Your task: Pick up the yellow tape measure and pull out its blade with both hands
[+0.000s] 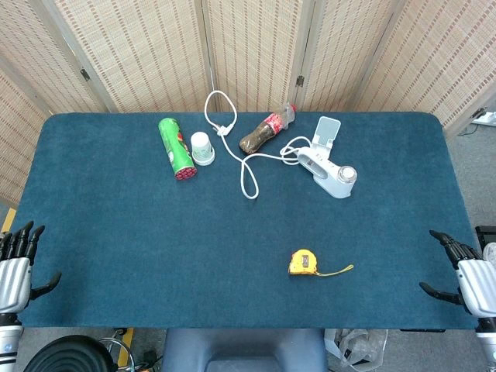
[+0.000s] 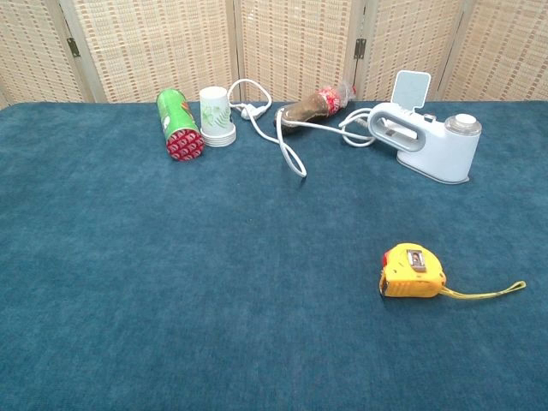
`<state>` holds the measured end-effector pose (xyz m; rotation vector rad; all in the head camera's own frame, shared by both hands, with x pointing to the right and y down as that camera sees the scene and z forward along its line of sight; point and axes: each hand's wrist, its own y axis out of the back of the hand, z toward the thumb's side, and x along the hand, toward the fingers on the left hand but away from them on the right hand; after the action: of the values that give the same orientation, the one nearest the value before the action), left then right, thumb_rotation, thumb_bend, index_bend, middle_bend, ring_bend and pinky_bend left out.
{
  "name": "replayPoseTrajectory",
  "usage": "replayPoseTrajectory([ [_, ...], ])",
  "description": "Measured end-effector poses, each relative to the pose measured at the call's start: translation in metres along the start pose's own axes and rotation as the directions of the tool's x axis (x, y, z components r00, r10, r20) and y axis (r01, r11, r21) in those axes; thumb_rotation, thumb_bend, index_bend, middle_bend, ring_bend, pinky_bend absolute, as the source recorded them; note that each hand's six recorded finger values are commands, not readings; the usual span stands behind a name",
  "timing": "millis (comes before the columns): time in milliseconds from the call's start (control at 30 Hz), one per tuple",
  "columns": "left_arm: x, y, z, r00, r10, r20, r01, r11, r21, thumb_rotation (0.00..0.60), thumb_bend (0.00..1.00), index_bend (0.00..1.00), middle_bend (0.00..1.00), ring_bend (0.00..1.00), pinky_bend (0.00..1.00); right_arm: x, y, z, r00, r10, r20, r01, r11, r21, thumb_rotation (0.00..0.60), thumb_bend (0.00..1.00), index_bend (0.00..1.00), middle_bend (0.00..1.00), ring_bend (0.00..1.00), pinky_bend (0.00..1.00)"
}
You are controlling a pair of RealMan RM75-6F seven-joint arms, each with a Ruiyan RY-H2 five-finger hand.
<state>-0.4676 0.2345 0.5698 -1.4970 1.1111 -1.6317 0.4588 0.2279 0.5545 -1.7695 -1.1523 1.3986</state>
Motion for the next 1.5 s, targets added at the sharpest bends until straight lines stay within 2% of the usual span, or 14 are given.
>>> replayPoseTrajectory([
  [233, 0.001, -0.002, 0.001, 1.0, 0.005, 0.0, -0.005, 1.0, -0.003, 0.6, 0.28, 0.09, 0.0, 0.0, 0.0, -0.002, 0.006, 0.006, 1.0, -0.01, -0.011, 0.01, 1.0, 0.007, 0.6, 0.06, 0.12, 0.21, 0.25, 0.24],
  [433, 0.001, -0.003, 0.001, 1.0, 0.003, 0.0, -0.003, 1.0, -0.011, 0.6, 0.28, 0.09, 0.0, 0.0, 0.0, -0.003, 0.003, 0.013, 1.0, -0.002, -0.027, 0.002, 1.0, 0.004, 0.6, 0.06, 0.12, 0.21, 0.29, 0.24],
  [633, 0.004, -0.003, 0.004, 1.0, 0.004, 0.015, -0.004, 1.0, -0.005, 0.6, 0.28, 0.09, 0.0, 0.0, 0.0, -0.009, -0.01, 0.027, 0.997, 0.032, -0.066, -0.031, 0.999, 0.015, 0.6, 0.06, 0.12, 0.23, 0.3, 0.25],
  [800, 0.006, -0.003, 0.008, 1.0, 0.004, 0.026, -0.004, 1.0, -0.01, 0.6, 0.28, 0.09, 0.0, 0.0, 0.0, -0.021, -0.031, 0.048, 0.989, 0.089, -0.116, -0.087, 0.996, 0.025, 0.6, 0.06, 0.12, 0.23, 0.3, 0.25],
  [1033, 0.005, -0.003, 0.005, 1.0, 0.004, 0.02, -0.004, 1.0, -0.015, 0.6, 0.28, 0.09, 0.0, 0.0, 0.0, -0.04, -0.063, 0.085, 0.962, 0.196, -0.189, -0.185, 0.98, 0.073, 0.6, 0.06, 0.12, 0.23, 0.3, 0.25],
  [1267, 0.004, -0.004, 0.004, 1.0, 0.002, 0.02, -0.002, 1.0, -0.018, 0.6, 0.28, 0.09, 0.0, 0.0, 0.0, -0.064, -0.101, 0.123, 0.922, 0.298, -0.246, -0.272, 0.953, 0.132, 0.6, 0.06, 0.12, 0.24, 0.31, 0.26],
  [1500, 0.004, -0.006, 0.002, 1.0, -0.003, 0.017, 0.004, 1.0, -0.019, 0.6, 0.28, 0.09, 0.0, 0.0, 0.0, -0.087, -0.134, 0.149, 0.894, 0.352, -0.277, -0.318, 0.934, 0.161, 0.6, 0.06, 0.14, 0.24, 0.3, 0.26],
])
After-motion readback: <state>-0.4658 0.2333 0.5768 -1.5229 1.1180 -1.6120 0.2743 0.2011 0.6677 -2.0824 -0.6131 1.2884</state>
